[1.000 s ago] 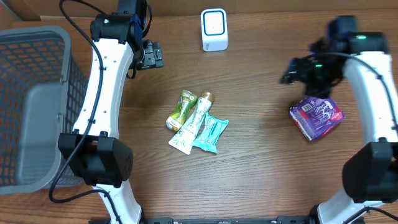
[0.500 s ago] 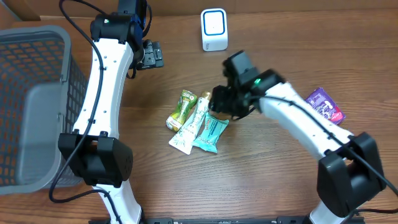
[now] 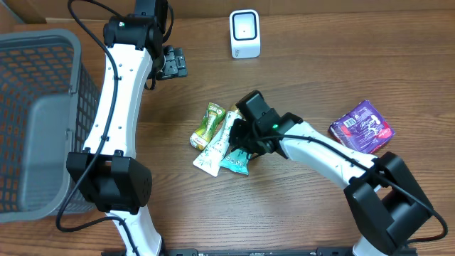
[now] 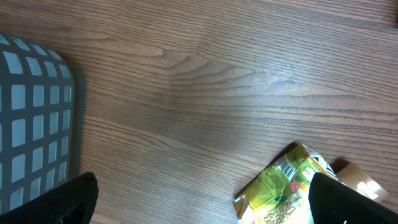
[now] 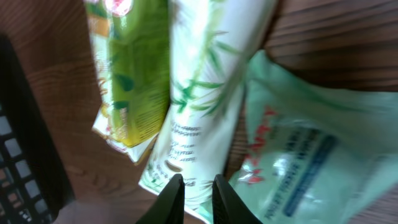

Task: Scan the item barcode

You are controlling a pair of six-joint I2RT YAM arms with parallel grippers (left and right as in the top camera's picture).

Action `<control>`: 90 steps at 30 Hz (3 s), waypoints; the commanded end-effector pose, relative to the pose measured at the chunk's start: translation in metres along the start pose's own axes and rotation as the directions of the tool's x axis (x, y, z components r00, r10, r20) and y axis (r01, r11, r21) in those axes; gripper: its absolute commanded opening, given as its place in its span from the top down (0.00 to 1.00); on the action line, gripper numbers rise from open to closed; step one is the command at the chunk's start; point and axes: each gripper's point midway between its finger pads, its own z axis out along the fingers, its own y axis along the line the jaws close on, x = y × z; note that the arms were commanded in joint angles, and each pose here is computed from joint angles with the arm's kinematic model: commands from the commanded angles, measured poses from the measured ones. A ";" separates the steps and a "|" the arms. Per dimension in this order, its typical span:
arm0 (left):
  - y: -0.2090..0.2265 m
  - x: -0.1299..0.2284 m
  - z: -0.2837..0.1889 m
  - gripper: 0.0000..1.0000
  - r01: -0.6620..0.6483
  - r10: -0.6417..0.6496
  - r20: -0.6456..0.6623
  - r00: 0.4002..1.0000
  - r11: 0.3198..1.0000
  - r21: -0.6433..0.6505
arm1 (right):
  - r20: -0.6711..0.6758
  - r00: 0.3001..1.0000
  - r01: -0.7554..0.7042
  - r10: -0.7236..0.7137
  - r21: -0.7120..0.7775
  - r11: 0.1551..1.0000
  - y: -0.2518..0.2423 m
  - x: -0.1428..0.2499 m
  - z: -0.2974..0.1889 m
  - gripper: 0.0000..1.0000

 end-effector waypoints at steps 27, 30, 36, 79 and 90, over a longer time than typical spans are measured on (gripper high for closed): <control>0.002 -0.005 -0.012 0.00 -0.001 0.001 0.037 0.999 1.000 0.003 | -0.100 0.980 0.197 -0.174 0.321 0.926 -0.093 -0.060 -0.057 0.80; 0.002 -0.005 -0.012 0.00 -0.001 0.001 0.036 0.999 1.000 0.002 | -0.226 0.916 0.374 -0.332 0.180 0.910 -0.084 -0.043 -0.057 0.76; 0.002 -0.005 -0.012 0.01 0.000 0.000 0.036 0.999 1.000 0.002 | -0.343 0.825 0.531 -0.450 0.194 0.825 -0.092 -0.013 -0.053 0.64; 0.002 -0.005 -0.012 0.00 -0.001 0.001 0.036 0.999 1.000 0.002 | -0.507 0.698 0.711 -0.506 0.573 0.407 -0.150 0.037 -0.017 0.96; 0.002 -0.005 -0.012 0.00 -0.001 0.001 0.036 0.999 1.000 0.002 | -0.360 0.701 0.611 -0.616 -0.143 0.778 -0.024 0.047 -0.063 0.96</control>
